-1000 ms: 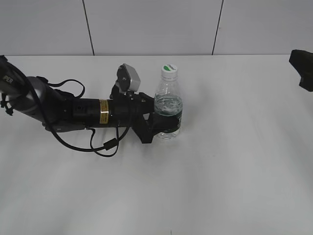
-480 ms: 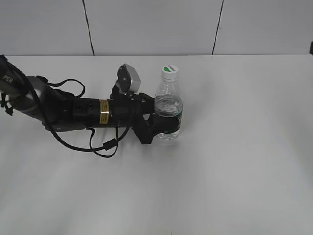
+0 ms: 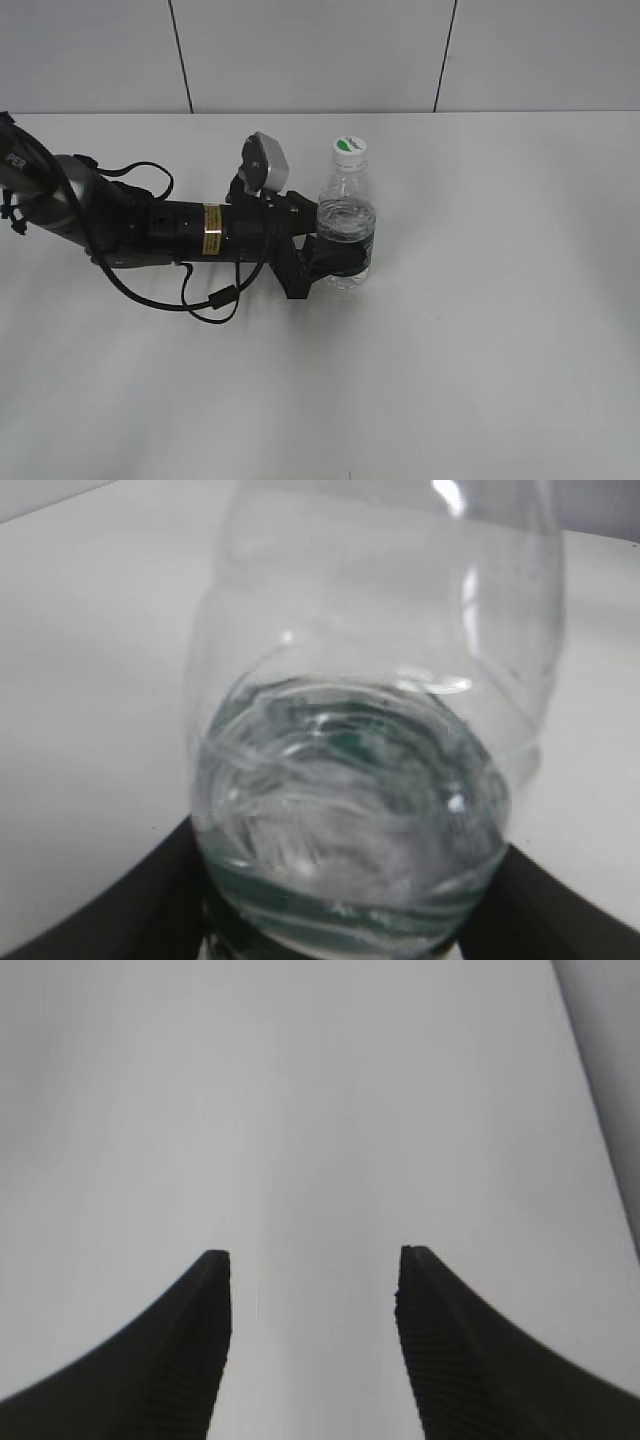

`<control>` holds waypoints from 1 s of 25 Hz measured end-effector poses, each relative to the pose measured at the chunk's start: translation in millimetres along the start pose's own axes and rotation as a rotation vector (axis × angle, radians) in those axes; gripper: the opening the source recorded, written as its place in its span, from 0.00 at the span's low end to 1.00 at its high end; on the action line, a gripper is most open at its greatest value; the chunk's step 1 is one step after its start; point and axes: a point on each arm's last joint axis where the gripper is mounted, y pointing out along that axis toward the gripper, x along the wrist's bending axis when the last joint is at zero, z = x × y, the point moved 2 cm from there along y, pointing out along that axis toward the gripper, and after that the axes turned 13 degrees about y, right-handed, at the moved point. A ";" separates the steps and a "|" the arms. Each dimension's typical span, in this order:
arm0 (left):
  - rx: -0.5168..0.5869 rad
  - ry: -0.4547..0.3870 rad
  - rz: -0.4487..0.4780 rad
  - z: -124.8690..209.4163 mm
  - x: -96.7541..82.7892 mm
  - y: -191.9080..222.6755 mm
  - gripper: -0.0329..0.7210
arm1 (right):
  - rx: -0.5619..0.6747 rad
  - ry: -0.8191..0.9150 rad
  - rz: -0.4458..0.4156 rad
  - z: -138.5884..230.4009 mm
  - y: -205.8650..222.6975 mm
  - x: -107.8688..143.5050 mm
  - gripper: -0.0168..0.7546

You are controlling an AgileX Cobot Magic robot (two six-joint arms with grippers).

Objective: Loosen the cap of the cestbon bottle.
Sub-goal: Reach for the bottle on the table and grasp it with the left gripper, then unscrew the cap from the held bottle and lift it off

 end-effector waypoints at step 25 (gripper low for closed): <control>0.001 0.033 0.009 0.1 -1.0 0.0 0.60 | 0.415 -0.232 -0.354 -36.0 2.4 133.1 0.55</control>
